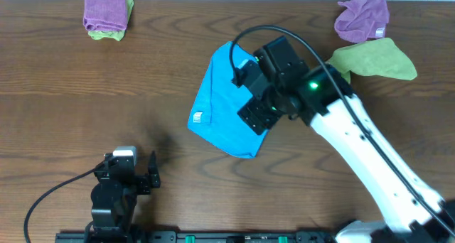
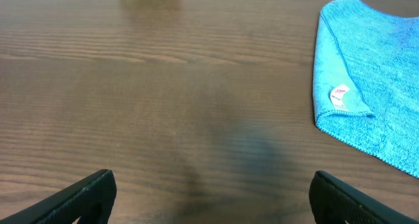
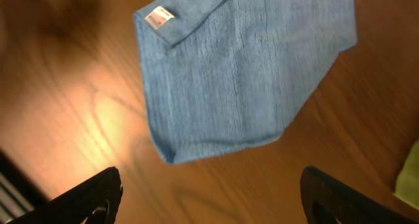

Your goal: Fold the cloth

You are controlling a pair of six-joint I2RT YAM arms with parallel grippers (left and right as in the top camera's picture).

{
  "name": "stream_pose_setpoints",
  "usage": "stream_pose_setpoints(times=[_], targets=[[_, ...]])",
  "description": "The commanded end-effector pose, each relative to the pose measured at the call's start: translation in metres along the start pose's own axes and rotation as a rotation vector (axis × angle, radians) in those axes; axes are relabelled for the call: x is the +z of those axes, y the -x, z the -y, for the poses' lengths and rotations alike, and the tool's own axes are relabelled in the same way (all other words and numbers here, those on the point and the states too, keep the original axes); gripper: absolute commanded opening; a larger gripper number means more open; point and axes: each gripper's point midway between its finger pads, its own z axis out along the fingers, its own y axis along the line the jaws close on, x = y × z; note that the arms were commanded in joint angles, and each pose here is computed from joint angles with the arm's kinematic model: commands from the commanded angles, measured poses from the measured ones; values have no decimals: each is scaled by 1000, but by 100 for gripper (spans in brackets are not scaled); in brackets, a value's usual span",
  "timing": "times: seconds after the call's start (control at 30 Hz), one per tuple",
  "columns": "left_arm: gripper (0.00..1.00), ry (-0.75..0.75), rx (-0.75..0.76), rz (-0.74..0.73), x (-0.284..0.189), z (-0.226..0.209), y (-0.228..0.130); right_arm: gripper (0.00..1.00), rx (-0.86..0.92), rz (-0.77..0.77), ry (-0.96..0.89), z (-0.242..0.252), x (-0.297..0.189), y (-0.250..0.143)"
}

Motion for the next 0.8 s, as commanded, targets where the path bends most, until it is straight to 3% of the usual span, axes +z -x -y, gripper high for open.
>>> stream_pose_setpoints(times=[0.0, 0.27, 0.4, 0.47, 0.77], targets=[[95, 31, -10, -3, 2, -6, -3, 91, 12, 21, -11, 1, -18, -3], [95, 27, -14, 2, 2, -5, -2, 99, -32, -55, 28, -21, -21, -21], [95, -185, -190, 90, -2, 30, 24, 99, -20, -70, -22, -15, -22, -24], [95, -311, -272, 49, -7, 51, 21, 99, -13, -69, -23, -14, -22, -24], [95, -349, -261, 175, -13, 54, 52, 99, 20, -17, 66, -19, -23, -16]])
